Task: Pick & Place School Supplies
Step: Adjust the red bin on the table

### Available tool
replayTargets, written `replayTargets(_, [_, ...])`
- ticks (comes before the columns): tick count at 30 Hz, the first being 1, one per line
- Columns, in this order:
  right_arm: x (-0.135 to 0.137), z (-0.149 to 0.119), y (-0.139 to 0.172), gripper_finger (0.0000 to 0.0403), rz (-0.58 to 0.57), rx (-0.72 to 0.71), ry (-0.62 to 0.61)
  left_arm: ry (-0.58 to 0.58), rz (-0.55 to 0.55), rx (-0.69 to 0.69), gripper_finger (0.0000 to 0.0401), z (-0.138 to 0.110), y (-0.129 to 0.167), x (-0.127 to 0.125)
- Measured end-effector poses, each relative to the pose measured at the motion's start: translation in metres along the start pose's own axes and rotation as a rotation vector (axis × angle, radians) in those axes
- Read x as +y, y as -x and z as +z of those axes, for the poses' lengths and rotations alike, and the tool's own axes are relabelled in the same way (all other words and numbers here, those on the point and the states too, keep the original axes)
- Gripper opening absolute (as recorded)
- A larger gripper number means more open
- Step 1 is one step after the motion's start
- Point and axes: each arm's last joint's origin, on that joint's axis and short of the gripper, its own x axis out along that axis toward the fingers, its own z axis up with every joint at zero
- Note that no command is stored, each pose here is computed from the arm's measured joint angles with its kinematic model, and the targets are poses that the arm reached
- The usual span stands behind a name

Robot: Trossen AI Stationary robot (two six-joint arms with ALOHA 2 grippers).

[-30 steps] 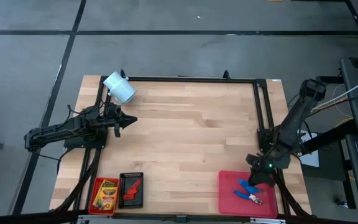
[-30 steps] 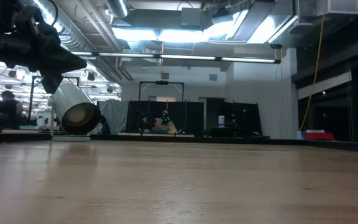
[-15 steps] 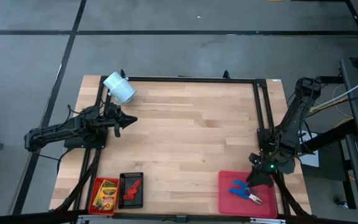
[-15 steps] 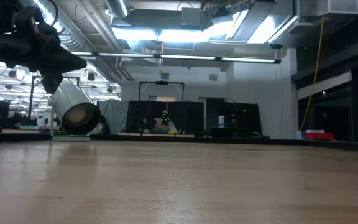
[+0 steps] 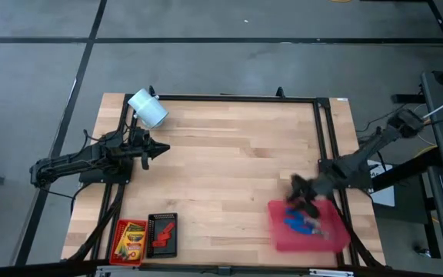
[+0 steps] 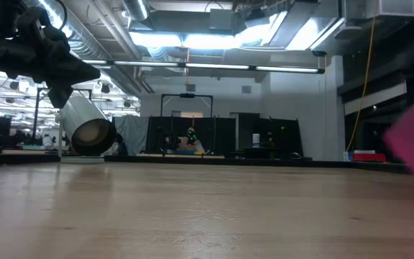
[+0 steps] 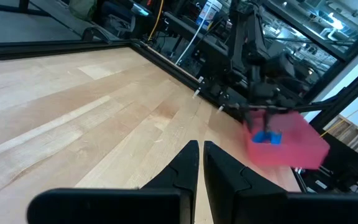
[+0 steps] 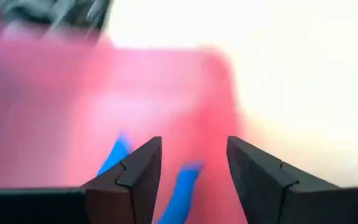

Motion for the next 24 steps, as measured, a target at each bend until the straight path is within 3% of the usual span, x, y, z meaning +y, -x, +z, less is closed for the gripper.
replayTargets(4, [-0.033, 0.036, 0.006, 0.0185, -0.142, -0.21, 0.039, 0.0, 0.0, 0.0, 0.002, 0.0, 0.0, 0.0])
replayTargets(7, [-0.035, 0.056, 0.013, 0.0185, -0.072, -0.345, 0.069, 0.0, 0.0, 0.0, 0.002, 0.0, 0.0, 0.0])
replayTargets(12, [-0.013, 0.074, 0.019, 0.0178, -0.026, -0.473, 0.175, 0.0, 0.0, 0.001, 0.002, 0.0, 0.0, 0.0])
replayTargets(14, [-0.006, 0.083, 0.024, 0.0175, -0.073, -0.583, 0.265, 0.0, 0.0, 0.0, 0.002, 0.0, 0.0, 0.0])
replayTargets(18, [-0.012, 0.096, 0.034, 0.0174, -0.289, -0.743, 0.4, 0.0, 0.0, 0.0, 0.002, 0.0, 0.0, 0.0])
replayTargets(20, [-0.026, 0.094, 0.035, 0.0173, -0.375, -0.738, 0.348, 0.0, 0.0, 0.0, 0.002, 0.0, 0.0, 0.0])
replayTargets(24, [-0.068, 0.057, 0.026, 0.0169, -0.53, -0.598, 0.07, 0.0, 0.0, 0.0, 0.002, 0.0, 0.0, 0.0])
